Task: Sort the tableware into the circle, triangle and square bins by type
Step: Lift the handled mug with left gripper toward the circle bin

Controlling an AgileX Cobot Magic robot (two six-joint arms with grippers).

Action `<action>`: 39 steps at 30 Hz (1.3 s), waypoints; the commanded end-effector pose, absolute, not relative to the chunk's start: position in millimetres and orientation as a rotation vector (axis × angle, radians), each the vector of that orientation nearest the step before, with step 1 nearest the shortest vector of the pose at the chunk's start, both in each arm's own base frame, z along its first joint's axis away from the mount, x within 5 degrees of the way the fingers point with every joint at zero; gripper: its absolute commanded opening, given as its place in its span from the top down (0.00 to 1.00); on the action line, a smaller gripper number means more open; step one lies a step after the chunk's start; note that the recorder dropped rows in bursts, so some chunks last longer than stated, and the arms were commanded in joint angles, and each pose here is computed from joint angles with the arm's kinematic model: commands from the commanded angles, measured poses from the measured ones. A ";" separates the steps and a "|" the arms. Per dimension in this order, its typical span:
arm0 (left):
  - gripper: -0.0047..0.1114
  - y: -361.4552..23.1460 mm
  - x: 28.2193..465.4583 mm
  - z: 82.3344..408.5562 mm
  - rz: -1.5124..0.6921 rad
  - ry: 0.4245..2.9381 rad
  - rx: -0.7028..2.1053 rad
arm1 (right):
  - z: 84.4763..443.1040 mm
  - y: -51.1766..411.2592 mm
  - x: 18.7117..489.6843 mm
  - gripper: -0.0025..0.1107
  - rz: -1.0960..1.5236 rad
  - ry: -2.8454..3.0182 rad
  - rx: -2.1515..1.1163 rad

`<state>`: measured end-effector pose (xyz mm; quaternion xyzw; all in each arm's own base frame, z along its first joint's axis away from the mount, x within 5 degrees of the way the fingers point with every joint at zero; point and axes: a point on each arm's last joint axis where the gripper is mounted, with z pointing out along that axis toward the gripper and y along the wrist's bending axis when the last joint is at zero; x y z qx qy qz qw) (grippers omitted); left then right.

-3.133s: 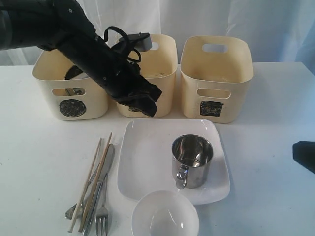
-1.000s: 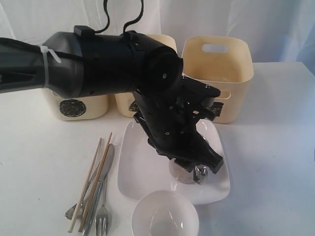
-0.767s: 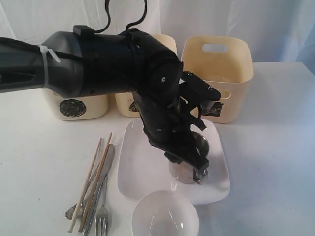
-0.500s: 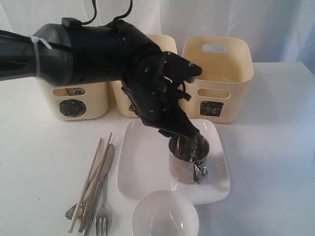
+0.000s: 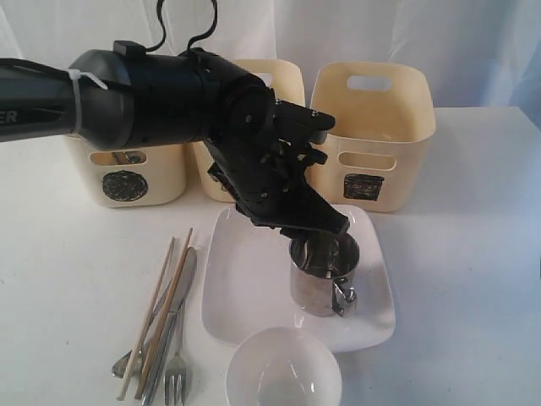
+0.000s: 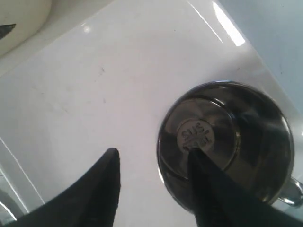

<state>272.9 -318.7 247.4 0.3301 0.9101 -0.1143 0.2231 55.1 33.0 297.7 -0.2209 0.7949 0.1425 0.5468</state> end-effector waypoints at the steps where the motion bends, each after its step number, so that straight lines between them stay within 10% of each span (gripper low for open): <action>1: 0.53 -318.1 270.0 248.3 -0.350 2.536 0.898 | 296.6 32.0 54.8 0.98 0.329 1.886 -0.517; 10: 0.56 -328.7 273.5 202.7 -0.341 2.662 0.922 | 296.6 32.0 54.8 0.98 0.329 1.886 -0.517; 14: 0.96 -328.1 274.4 205.5 -0.329 2.633 0.945 | 296.6 32.0 54.8 0.98 0.329 1.886 -0.517; 28: 0.96 -250.3 292.3 355.9 0.052 2.055 0.688 | 296.6 31.8 54.4 0.98 0.329 1.887 -0.517; 39: 0.96 -147.1 374.0 381.3 0.082 1.825 0.230 | 296.5 31.7 54.6 0.98 0.325 1.886 -0.518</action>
